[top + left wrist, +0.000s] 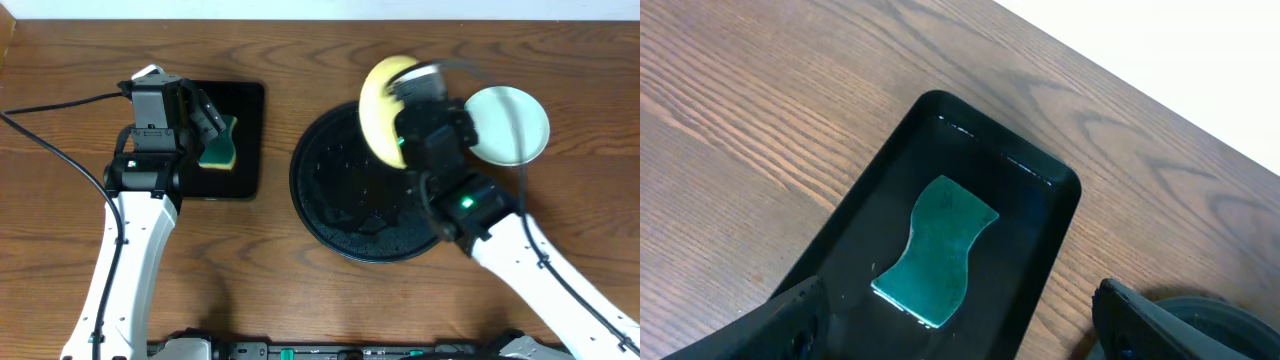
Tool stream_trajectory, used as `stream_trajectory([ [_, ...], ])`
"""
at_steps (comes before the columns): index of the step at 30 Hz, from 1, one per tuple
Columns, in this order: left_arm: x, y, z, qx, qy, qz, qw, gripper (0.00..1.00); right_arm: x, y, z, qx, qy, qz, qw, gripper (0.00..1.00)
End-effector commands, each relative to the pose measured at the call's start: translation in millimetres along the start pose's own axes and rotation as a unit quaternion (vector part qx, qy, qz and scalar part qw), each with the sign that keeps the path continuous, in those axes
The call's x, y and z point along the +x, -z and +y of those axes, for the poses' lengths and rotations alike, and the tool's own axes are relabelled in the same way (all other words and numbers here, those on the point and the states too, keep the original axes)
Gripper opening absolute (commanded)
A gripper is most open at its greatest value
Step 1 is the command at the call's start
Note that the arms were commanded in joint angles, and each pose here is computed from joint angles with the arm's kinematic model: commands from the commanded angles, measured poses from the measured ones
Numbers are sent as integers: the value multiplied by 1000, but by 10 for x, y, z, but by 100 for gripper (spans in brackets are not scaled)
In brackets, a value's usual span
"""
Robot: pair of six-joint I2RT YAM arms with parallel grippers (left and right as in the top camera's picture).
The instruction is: Clean dirty plates on tray and stack at the side
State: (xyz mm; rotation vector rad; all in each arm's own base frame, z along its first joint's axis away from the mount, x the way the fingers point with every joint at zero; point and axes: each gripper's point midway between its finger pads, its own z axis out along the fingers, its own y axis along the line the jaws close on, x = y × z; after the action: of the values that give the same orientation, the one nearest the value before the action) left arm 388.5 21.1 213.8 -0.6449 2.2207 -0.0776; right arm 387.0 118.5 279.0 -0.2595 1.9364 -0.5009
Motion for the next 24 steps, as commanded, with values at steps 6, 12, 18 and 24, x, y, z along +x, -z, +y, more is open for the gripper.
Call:
stream_trajectory([
  [6, 25, -20, 38, -7, 1, 2, 1000, 85, 442, -430, -471, -20, -274, 84, 958, 1],
  [12, 25, -20, 38, -7, 1, 2, 1000, 85, 860, -739, -988, -47, -372, 134, 917, 1],
  [18, 25, -20, 38, -7, 1, 2, 1000, 85, 1683, -946, -1714, 69, -481, 205, 850, 1],
  [24, 25, -20, 38, -7, 1, 2, 1000, 85, 2182, -1232, -1809, 105, -509, 244, 819, 1],
])
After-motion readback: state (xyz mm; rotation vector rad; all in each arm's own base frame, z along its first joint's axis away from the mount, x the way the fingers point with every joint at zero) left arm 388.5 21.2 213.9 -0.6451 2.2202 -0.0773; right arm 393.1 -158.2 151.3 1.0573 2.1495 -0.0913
